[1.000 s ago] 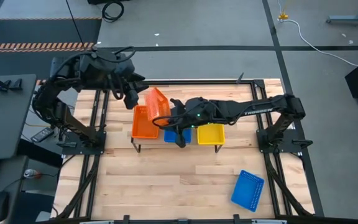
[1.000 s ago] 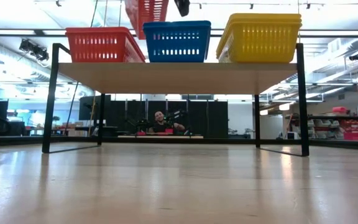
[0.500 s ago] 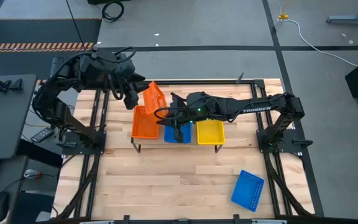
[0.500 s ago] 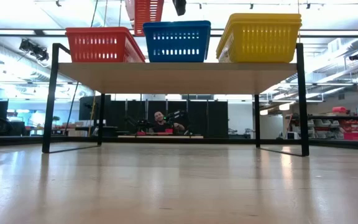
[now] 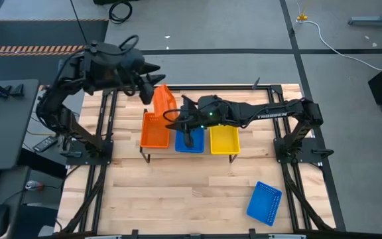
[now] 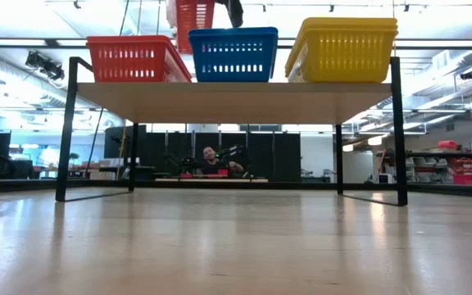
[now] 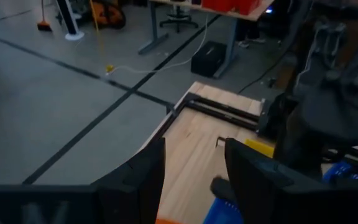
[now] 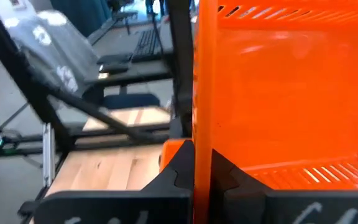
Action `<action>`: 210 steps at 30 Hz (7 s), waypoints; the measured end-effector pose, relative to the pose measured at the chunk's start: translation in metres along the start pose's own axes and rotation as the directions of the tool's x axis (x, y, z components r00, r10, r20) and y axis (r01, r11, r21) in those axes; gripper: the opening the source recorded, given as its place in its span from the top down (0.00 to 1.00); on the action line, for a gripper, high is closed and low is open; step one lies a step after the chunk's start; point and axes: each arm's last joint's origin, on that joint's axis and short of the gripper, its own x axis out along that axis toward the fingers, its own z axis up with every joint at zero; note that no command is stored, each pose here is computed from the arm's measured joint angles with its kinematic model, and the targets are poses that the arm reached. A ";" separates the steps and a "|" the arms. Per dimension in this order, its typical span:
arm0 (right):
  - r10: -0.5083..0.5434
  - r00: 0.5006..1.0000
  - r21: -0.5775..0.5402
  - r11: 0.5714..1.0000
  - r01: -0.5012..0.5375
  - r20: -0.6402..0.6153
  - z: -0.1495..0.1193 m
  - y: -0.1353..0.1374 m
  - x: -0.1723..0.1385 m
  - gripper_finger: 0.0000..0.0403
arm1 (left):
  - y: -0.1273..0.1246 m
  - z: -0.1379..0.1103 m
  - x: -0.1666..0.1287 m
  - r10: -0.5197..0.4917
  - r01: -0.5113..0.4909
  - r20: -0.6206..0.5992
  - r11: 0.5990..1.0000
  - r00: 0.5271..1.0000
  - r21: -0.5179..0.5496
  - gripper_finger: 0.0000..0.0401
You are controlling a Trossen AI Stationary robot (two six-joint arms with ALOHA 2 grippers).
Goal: Stack baskets on shelf by color
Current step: Stack the orange bin on top of the orange bin on the shelf, then stack the blue bin on top of the blue bin on the shelf
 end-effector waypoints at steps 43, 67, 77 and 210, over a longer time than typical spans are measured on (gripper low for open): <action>0.074 0.995 0.174 0.981 -0.086 0.073 -0.004 0.015 0.016 0.63 | -0.009 -0.031 -0.032 -0.071 0.067 -0.257 0.997 0.964 -0.025 0.57; 0.356 0.780 0.570 0.822 0.000 -0.515 0.003 0.100 -0.201 0.63 | -0.089 -0.043 0.043 -0.389 0.376 -0.380 0.920 0.839 -0.113 0.57; 0.428 0.623 0.610 0.786 0.101 -0.654 -0.023 0.158 -0.237 0.63 | -0.134 -0.048 0.028 -0.428 0.384 -0.301 0.902 0.852 -0.196 0.57; 0.172 0.830 0.667 0.689 0.283 -0.530 -0.117 0.293 -0.167 0.51 | -0.309 -0.195 0.047 -0.368 0.659 -0.717 0.733 0.592 0.167 0.57</action>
